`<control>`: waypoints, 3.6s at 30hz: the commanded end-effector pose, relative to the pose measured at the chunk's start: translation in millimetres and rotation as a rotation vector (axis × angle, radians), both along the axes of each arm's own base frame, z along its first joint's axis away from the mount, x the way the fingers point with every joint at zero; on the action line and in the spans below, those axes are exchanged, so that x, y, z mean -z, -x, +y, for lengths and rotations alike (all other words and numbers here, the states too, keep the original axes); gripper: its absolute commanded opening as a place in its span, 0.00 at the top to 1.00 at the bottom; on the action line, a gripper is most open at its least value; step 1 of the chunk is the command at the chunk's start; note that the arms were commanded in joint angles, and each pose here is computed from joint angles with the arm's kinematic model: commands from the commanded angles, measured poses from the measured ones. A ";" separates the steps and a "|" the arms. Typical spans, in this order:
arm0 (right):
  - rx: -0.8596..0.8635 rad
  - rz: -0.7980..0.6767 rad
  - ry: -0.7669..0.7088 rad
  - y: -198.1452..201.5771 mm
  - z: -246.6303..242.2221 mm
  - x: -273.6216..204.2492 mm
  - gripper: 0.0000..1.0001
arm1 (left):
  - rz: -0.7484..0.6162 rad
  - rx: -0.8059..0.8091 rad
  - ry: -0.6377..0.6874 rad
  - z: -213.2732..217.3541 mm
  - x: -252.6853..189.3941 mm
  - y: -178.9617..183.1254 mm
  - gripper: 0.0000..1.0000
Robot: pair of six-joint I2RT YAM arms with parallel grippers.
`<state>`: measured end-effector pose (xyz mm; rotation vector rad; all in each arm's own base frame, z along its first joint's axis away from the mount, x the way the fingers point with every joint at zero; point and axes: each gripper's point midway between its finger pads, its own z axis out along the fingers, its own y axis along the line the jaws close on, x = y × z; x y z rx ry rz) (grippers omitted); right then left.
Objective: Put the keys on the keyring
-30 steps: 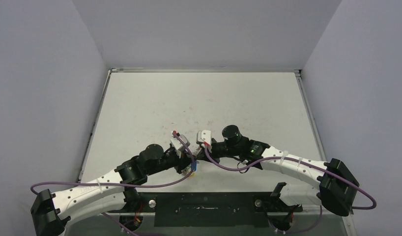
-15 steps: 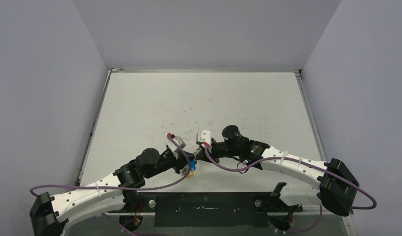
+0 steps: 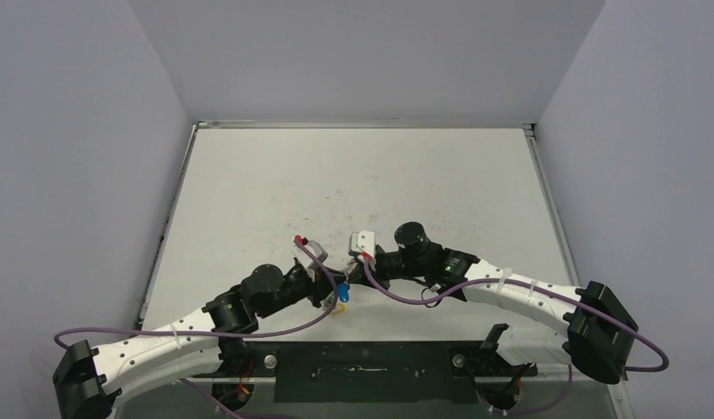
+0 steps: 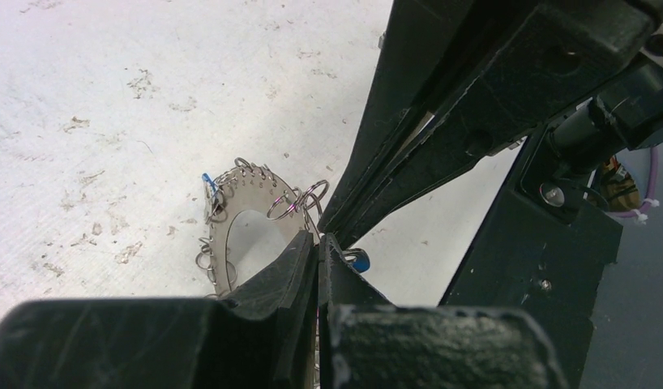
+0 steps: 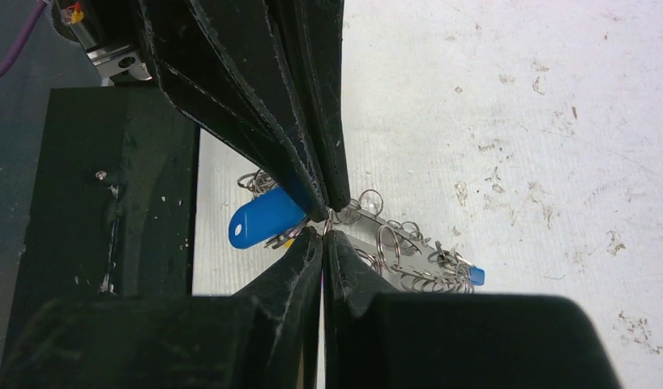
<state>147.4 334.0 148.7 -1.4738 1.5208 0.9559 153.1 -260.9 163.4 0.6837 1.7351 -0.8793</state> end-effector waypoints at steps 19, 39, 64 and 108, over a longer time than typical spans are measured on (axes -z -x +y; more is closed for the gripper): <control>-0.050 -0.081 -0.133 4.5 11.1 -38.3 1.00 | -0.029 -0.106 0.132 16.2 -21.9 -7.9 0.49; -0.071 -0.175 -0.210 10.3 3.0 -44.9 1.00 | -0.139 0.090 0.132 11.3 -30.8 21.1 0.52; -0.062 -0.149 -0.204 11.9 2.8 -43.8 1.00 | 0.011 -0.046 0.254 12.2 -21.1 7.7 0.55; -0.093 -0.164 -0.258 15.6 5.9 -55.6 1.00 | -0.226 0.125 0.183 7.6 -50.2 24.0 0.51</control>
